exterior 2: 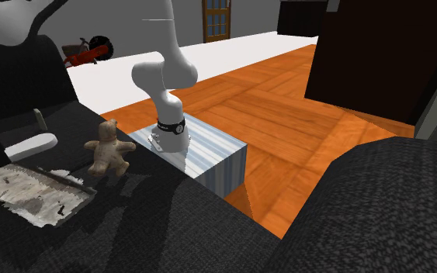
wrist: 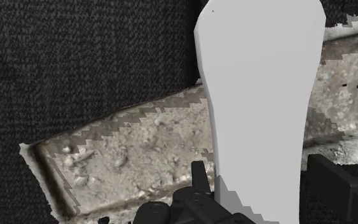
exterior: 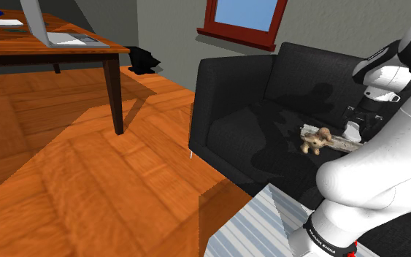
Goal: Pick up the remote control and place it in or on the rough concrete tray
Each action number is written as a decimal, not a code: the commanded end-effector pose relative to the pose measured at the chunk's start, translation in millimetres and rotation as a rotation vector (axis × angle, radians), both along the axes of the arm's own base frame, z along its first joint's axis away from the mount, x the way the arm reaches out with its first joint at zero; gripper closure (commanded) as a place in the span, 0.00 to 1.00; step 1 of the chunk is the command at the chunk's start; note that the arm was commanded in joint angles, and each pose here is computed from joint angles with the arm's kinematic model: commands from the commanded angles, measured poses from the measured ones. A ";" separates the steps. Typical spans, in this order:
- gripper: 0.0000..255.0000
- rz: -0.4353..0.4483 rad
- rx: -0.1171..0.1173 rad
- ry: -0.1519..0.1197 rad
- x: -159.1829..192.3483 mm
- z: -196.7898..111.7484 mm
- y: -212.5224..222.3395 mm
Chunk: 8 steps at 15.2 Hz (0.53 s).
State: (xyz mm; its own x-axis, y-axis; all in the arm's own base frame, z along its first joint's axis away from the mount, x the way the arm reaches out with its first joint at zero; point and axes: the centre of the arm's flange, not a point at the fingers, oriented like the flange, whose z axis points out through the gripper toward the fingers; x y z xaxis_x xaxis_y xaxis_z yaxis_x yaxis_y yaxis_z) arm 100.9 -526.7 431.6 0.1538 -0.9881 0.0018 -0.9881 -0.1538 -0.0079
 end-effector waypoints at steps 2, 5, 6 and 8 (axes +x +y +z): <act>1.00 0.000 -0.001 0.000 1.4 -16.3 -0.1; 1.00 0.000 -0.001 0.000 1.4 -32.1 -0.1; 1.00 0.000 -0.001 0.000 1.4 -36.8 -0.1; 1.00 0.000 -0.001 0.000 1.4 -36.8 -0.1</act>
State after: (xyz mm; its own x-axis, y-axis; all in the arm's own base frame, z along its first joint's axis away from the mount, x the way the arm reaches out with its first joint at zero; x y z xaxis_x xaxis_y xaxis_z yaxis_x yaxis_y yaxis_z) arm 102.6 -527.1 395.7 0.1538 -0.9881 0.0019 -0.9881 -0.1538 -0.0079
